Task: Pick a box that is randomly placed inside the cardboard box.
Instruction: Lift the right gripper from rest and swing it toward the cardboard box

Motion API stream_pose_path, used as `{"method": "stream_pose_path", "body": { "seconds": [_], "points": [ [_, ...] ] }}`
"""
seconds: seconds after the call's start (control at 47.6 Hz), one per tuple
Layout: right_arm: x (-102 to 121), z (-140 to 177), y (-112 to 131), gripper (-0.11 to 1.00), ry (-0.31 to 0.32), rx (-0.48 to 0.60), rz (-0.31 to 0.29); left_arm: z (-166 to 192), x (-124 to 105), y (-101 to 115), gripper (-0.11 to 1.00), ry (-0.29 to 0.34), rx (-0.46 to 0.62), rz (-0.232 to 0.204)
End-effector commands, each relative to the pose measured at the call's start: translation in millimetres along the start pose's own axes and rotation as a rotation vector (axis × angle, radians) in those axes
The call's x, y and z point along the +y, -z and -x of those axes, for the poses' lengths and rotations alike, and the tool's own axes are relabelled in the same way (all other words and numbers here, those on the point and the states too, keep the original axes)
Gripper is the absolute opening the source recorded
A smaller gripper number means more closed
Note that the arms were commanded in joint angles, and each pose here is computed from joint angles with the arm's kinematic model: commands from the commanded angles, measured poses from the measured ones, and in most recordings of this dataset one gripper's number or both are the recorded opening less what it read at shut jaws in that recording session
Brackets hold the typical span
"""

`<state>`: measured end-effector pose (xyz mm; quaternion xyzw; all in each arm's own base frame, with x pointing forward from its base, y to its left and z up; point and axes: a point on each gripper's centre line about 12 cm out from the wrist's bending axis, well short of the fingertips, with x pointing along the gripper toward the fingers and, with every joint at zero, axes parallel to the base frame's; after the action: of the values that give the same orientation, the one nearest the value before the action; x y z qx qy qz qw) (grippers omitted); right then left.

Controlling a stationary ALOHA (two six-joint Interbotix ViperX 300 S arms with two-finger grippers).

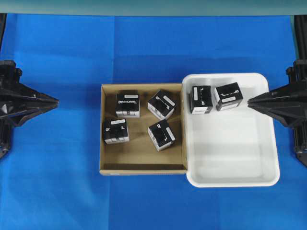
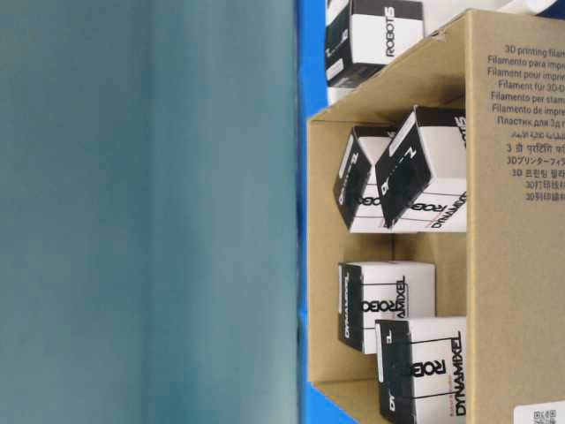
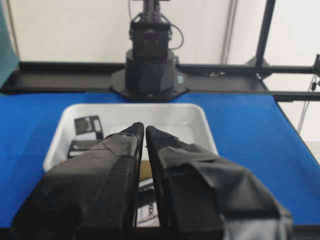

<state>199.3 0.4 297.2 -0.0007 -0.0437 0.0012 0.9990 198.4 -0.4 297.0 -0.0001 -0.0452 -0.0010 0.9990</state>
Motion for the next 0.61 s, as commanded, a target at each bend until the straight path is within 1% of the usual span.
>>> {"method": "stream_pose_path", "body": {
  "seconds": [0.0, 0.042, 0.126, 0.21, 0.399, 0.483, 0.588],
  "points": [
    [-1, -2, -9, 0.14, 0.008, -0.023, -0.027, -4, 1, 0, 0.14, -0.003, 0.035, -0.001],
    [-1, -3, -10, 0.13, 0.009, -0.017, -0.042, -4, 1, 1, 0.12, -0.002, 0.06, -0.001],
    [-2, -8, -13, 0.05, 0.016, 0.016, -0.089, -3, 1, 2, 0.0, -0.004, 0.107, -0.002],
    [-2, -14, -14, 0.02, 0.02, 0.085, -0.125, -2, 2, 0, -0.06, -0.01, 0.15, -0.002],
    [-3, -35, -9, 0.02, 0.039, 0.306, -0.198, 1, 4, -4, -0.07, -0.018, 0.242, -0.003],
    [-3, -48, -10, 0.02, 0.053, 0.382, -0.228, 2, 4, -2, -0.07, -0.019, 0.296, -0.001],
    [-4, -66, -8, 0.02, 0.07, 0.479, -0.251, 3, 4, 0, -0.07, -0.02, 0.328, 0.0]
  ]
}}
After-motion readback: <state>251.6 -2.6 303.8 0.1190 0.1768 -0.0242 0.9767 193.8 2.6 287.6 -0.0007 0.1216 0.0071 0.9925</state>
